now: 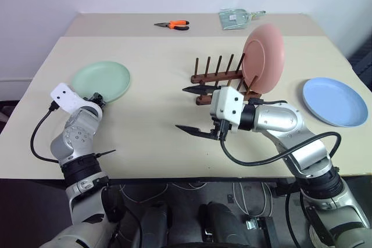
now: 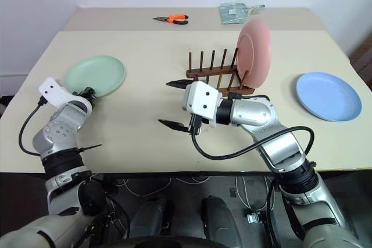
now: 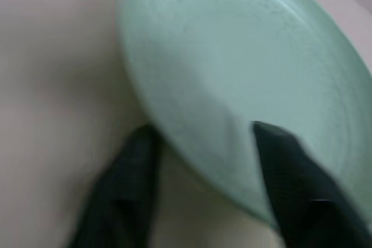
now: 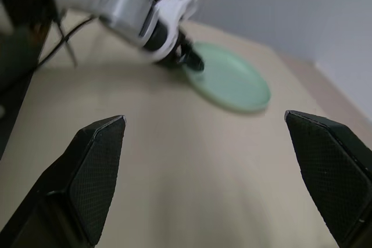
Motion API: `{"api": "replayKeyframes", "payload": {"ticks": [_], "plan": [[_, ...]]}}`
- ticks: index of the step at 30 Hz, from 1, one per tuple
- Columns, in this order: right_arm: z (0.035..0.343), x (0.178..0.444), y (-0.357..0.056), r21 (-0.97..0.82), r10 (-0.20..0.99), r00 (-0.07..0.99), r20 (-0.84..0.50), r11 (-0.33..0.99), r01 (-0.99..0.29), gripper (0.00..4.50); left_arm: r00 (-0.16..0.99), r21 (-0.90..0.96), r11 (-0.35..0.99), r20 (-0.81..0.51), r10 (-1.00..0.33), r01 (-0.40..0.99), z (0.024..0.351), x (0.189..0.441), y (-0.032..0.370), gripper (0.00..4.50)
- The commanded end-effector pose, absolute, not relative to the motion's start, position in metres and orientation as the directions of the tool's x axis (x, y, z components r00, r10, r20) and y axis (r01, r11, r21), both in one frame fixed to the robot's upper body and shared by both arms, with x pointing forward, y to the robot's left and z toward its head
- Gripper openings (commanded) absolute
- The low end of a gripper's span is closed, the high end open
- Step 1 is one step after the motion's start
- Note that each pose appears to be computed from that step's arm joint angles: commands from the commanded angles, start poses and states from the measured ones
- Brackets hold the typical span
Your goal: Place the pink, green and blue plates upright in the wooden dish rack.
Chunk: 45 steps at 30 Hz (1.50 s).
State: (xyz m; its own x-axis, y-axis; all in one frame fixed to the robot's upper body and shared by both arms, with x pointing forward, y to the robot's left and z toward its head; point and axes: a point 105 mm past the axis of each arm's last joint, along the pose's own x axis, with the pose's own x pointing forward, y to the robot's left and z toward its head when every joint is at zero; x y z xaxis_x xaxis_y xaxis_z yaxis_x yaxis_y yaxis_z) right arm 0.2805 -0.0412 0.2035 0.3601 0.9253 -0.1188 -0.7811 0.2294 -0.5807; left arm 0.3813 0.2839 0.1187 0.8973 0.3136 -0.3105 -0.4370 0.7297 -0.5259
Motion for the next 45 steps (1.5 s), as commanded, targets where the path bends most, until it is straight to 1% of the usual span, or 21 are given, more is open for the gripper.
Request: {"api": "replayKeyframes", "payload": {"ticks": [1, 2, 3, 4, 6, 8, 9, 10, 13, 17, 20, 23, 30, 31, 34, 37, 38, 40, 42, 43, 45], "plan": [[0.211, 0.292, -0.047, -0.678, 0.891, 0.444, -0.097, 0.268, -0.685, 4.49, 0.914, -0.556, 0.725, -0.245, 0.324, -0.406, 0.137, 0.384, 0.288, 0.65], [0.212, 0.296, -0.049, -0.696, 0.879, 0.467, -0.094, 0.277, -0.662, 4.49, 0.918, -0.554, 0.731, -0.236, 0.320, -0.397, 0.139, 0.384, 0.287, 0.18], [0.212, 0.300, -0.051, -0.700, 0.871, 0.481, -0.097, 0.284, -0.655, 4.49, 0.929, -0.541, 0.756, -0.197, 0.313, -0.369, 0.146, 0.386, 0.284, 0.03], [0.212, 0.302, -0.051, -0.700, 0.868, 0.487, -0.099, 0.288, -0.654, 4.49, 0.937, -0.529, 0.774, -0.169, 0.306, -0.348, 0.151, 0.387, 0.282, 0.03], [0.213, 0.314, -0.053, -0.730, 0.847, 0.520, -0.110, 0.287, -0.621, 4.49, 0.981, -0.445, 0.880, 0.014, 0.191, -0.165, 0.188, 0.391, 0.252, 0.00], [0.219, 0.325, -0.050, -0.800, 0.826, 0.554, -0.099, 0.266, -0.539, 4.49, 0.986, -0.382, 0.924, 0.159, 0.053, 0.012, 0.220, 0.388, 0.217, 0.00], [0.221, 0.328, -0.049, -0.821, 0.822, 0.562, -0.092, 0.257, -0.510, 4.49, 0.982, -0.366, 0.929, 0.190, 0.020, 0.051, 0.227, 0.387, 0.208, 0.00], [0.225, 0.334, -0.046, -0.865, 0.811, 0.580, -0.075, 0.237, -0.443, 4.49, 0.974, -0.341, 0.933, 0.223, -0.039, 0.116, 0.237, 0.385, 0.191, 0.00], [0.227, 0.346, -0.038, -0.946, 0.797, 0.600, -0.062, 0.145, -0.289, 4.49, 0.951, -0.279, 0.930, 0.262, -0.166, 0.239, 0.253, 0.378, 0.153, 0.00], [0.224, 0.363, -0.040, -0.990, 0.765, 0.642, -0.045, 0.054, -0.134, 4.49, 0.932, -0.327, 0.893, 0.290, -0.217, 0.310, 0.268, 0.372, 0.131, 0.00], [0.226, 0.375, -0.046, -0.998, 0.733, 0.680, -0.014, 0.036, -0.059, 4.49, 0.916, -0.359, 0.862, 0.314, -0.249, 0.357, 0.279, 0.364, 0.119, 0.00], [0.225, 0.385, -0.054, -1.000, 0.699, 0.715, -0.005, 0.002, -0.009, 3.67, 0.915, -0.357, 0.858, 0.302, -0.268, 0.370, 0.281, 0.361, 0.116, 0.00], [0.234, 0.393, -0.069, -0.995, 0.650, 0.757, 0.067, -0.012, 0.098, 0.27, 0.921, -0.367, 0.855, 0.277, -0.275, 0.366, 0.276, 0.361, 0.117, 0.00], [0.235, 0.393, -0.069, -0.994, 0.650, 0.756, 0.073, -0.014, 0.108, 0.04, 0.919, -0.382, 0.846, 0.279, -0.278, 0.371, 0.276, 0.361, 0.116, 0.00], [0.235, 0.391, -0.068, -0.992, 0.658, 0.749, 0.078, -0.020, 0.121, 0.00, 0.920, -0.450, 0.813, 0.302, -0.250, 0.368, 0.279, 0.362, 0.121, 0.99], [0.244, 0.388, -0.068, -0.989, 0.670, 0.734, 0.113, 0.003, 0.150, 0.00, 0.902, -0.502, 0.792, 0.410, -0.135, 0.347, 0.303, 0.361, 0.143, 2.48], [0.249, 0.386, -0.068, -0.988, 0.678, 0.723, 0.134, 0.033, 0.152, 0.00, 0.895, -0.532, 0.783, 0.440, -0.067, 0.321, 0.311, 0.362, 0.159, 2.92], [0.263, 0.381, -0.072, -0.984, 0.692, 0.700, 0.179, 0.114, 0.140, 0.00, 0.892, -0.552, 0.809, 0.445, 0.082, 0.202, 0.315, 0.366, 0.197, 2.92], [0.276, 0.373, -0.076, -0.972, 0.716, 0.664, 0.214, 0.221, 0.075, 0.00, 0.896, -0.508, 0.856, 0.417, 0.152, 0.091, 0.307, 0.370, 0.222, 2.92], [0.284, 0.366, -0.078, -0.951, 0.731, 0.640, 0.237, 0.310, -0.002, 0.00, 0.908, -0.416, 0.908, 0.396, 0.136, 0.045, 0.298, 0.372, 0.226, 2.92], [0.297, 0.351, -0.081, -0.880, 0.776, 0.575, 0.257, 0.435, -0.193, 0.00, 0.941, -0.240, 0.970, 0.336, 0.041, 0.044, 0.275, 0.376, 0.221, 2.92]]}}
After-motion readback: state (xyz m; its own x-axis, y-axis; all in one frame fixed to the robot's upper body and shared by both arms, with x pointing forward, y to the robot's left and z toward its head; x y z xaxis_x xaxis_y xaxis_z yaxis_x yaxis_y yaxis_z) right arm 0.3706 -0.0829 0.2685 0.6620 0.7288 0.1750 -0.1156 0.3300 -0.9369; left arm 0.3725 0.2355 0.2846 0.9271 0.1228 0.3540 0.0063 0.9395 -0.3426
